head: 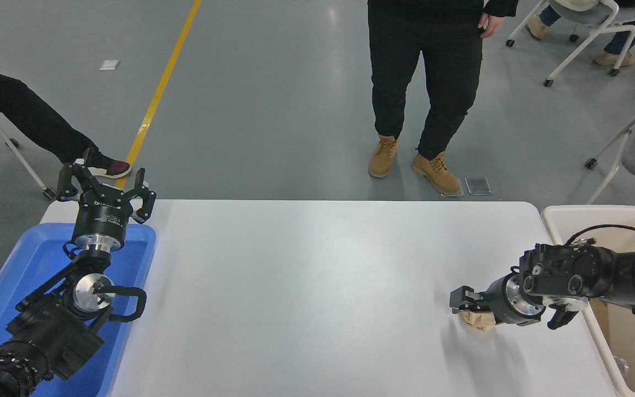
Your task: Pick up paper ball place in dustbin
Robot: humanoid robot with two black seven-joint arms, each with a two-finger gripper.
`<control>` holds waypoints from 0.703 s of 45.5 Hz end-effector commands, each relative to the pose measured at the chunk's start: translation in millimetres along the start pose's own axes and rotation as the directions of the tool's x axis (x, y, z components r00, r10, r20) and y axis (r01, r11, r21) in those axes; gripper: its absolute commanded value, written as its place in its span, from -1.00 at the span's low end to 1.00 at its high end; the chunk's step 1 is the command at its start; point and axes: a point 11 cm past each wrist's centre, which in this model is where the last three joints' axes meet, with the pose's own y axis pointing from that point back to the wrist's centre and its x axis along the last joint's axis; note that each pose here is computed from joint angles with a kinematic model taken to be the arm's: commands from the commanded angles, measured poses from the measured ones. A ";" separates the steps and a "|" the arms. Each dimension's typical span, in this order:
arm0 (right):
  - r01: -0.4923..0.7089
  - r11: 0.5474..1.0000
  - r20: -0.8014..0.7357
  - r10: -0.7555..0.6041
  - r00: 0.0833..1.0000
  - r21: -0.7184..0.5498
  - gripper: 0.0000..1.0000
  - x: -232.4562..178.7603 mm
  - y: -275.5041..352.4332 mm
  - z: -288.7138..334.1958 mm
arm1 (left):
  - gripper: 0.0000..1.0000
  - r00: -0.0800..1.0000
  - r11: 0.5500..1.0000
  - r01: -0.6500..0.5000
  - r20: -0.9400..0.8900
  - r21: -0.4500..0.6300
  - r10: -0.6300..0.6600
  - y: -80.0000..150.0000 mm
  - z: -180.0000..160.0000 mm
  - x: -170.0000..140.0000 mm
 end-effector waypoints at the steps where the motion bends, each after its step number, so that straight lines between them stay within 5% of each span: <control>1: -0.010 1.000 -0.019 0.010 1.000 -0.007 -1.00 2.2 -0.2 -0.6 | 0.98 1.000 1.000 0.000 0.000 0.000 0.000 0.0 -0.1 -0.1; 32: -0.163 0.986 -0.022 0.163 0.986 0.028 -1.00 97.4 143.1 -1.7 | 0.98 1.000 1.000 0.000 0.000 0.000 0.000 0.0 -0.1 -0.1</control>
